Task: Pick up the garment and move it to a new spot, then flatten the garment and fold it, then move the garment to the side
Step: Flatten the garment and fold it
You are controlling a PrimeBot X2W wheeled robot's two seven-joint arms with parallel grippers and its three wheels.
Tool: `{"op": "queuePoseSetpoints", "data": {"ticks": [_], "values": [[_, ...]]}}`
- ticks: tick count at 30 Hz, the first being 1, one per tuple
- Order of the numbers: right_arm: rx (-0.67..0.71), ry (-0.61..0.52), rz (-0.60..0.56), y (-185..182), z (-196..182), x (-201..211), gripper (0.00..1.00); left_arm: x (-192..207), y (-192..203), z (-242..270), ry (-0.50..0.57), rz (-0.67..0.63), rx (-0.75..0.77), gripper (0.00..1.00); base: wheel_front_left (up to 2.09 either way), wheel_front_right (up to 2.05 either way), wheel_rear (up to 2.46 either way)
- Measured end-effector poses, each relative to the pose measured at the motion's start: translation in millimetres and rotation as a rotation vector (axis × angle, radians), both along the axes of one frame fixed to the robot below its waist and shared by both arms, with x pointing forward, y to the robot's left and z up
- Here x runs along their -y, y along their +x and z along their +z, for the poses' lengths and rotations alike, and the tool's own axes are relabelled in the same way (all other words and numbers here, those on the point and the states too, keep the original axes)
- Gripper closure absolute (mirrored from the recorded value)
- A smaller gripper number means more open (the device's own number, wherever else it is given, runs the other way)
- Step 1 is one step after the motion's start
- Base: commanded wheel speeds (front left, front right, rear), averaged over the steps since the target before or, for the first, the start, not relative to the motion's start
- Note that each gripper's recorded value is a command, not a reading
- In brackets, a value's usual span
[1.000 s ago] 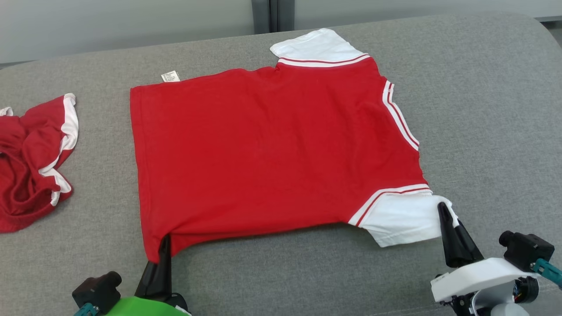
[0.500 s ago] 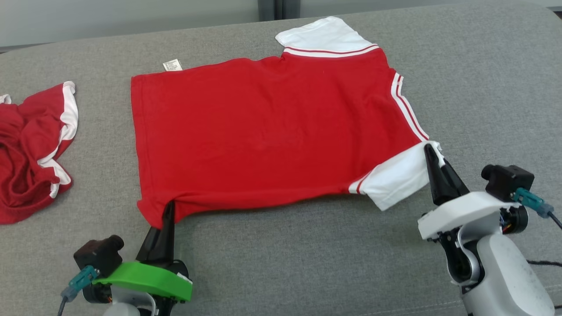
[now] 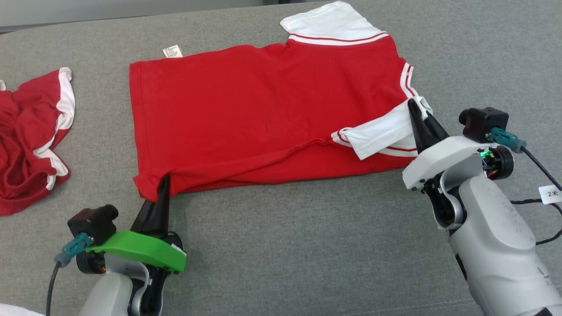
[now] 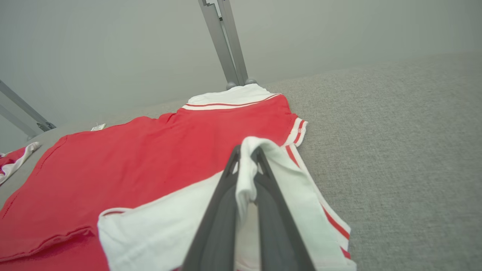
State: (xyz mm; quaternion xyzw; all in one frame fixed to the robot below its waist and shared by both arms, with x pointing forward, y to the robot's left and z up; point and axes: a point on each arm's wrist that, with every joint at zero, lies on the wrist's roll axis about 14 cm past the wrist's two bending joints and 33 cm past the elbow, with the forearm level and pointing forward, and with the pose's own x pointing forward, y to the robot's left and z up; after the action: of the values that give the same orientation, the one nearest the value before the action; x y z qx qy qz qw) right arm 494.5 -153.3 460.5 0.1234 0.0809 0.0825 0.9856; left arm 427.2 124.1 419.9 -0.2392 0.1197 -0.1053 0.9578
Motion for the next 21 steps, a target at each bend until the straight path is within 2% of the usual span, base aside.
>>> {"op": "queuePoseSetpoints", "data": {"ticks": [5,6,7,16,21], "values": [[-0.017,-0.005,0.006,15,-7,-5,1.00,-5,11,-2,0.003,0.011,-0.005,1.00,0.00,0.00,0.00],[-0.013,0.001,0.010,17,-7,-8,0.08,-6,13,-3,0.008,0.012,-0.004,0.16,0.00,0.00,0.00],[-0.011,0.004,0.012,19,-6,-10,0.00,-7,15,-3,0.011,0.012,-0.004,0.00,0.00,0.00,0.00],[0.029,-0.001,-0.007,20,-1,0,0.00,-20,20,4,0.028,0.060,0.040,0.00,0.00,0.00,0.00],[0.013,-0.047,-0.006,3,-9,14,0.00,-26,4,-5,0.059,0.071,0.015,0.00,0.00,0.00,0.00]]}}
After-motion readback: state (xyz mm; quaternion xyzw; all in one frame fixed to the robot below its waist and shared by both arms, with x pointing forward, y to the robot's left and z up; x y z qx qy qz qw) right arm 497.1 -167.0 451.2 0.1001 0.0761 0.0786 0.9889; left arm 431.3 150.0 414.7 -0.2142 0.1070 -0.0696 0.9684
